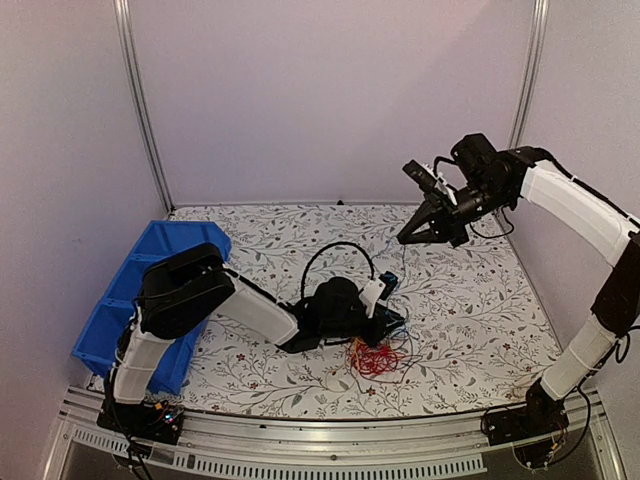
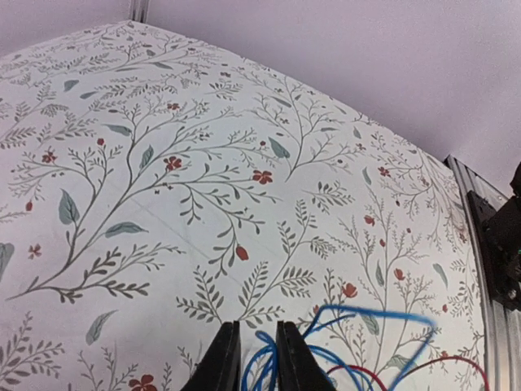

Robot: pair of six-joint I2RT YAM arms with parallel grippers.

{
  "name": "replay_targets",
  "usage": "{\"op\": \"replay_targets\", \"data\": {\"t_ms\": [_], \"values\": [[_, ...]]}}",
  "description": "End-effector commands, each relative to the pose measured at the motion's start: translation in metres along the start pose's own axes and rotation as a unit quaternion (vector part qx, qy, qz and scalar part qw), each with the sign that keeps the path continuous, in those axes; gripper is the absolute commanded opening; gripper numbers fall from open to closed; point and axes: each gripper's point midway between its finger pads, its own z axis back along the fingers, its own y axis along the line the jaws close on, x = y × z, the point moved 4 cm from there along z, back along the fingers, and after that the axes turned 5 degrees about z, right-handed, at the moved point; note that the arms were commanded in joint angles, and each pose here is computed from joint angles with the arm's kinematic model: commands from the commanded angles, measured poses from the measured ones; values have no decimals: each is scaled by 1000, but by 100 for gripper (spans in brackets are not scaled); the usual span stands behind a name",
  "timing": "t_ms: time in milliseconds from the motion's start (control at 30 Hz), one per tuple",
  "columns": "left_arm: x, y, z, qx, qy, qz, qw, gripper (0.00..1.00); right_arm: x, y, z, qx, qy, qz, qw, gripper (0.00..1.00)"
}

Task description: Untangle the cables

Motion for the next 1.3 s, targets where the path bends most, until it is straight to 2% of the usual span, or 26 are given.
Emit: {"op": "replay_targets", "data": {"t_ms": [0, 167, 400, 600, 867, 1100, 1167, 1267], "values": [[-17, 5, -6, -21, 13, 32, 999, 10, 68, 31, 48, -20, -60, 80, 995, 0], [-37, 11, -4, -19, 32, 47, 998, 1, 119, 45, 90, -69, -97, 149, 982, 0], [-48, 21, 3, -6, 42, 59, 997, 0, 167, 70, 133, -132, -132, 224, 957, 0], [-53, 24, 4, -4, 53, 67, 996, 0, 204, 84, 185, -199, -161, 286, 924, 0], [-52, 24, 8, 3, 57, 67, 996, 0, 211, 82, 200, -198, -182, 277, 923, 0], [-63, 28, 10, 10, 76, 73, 994, 0, 231, 112, 263, -267, -189, 338, 882, 0], [-63, 28, 11, 12, 79, 72, 994, 0, 230, 118, 280, -257, -187, 342, 884, 0], [-65, 30, 11, 14, 81, 73, 994, 0, 226, 114, 295, -240, -182, 314, 901, 0]]}}
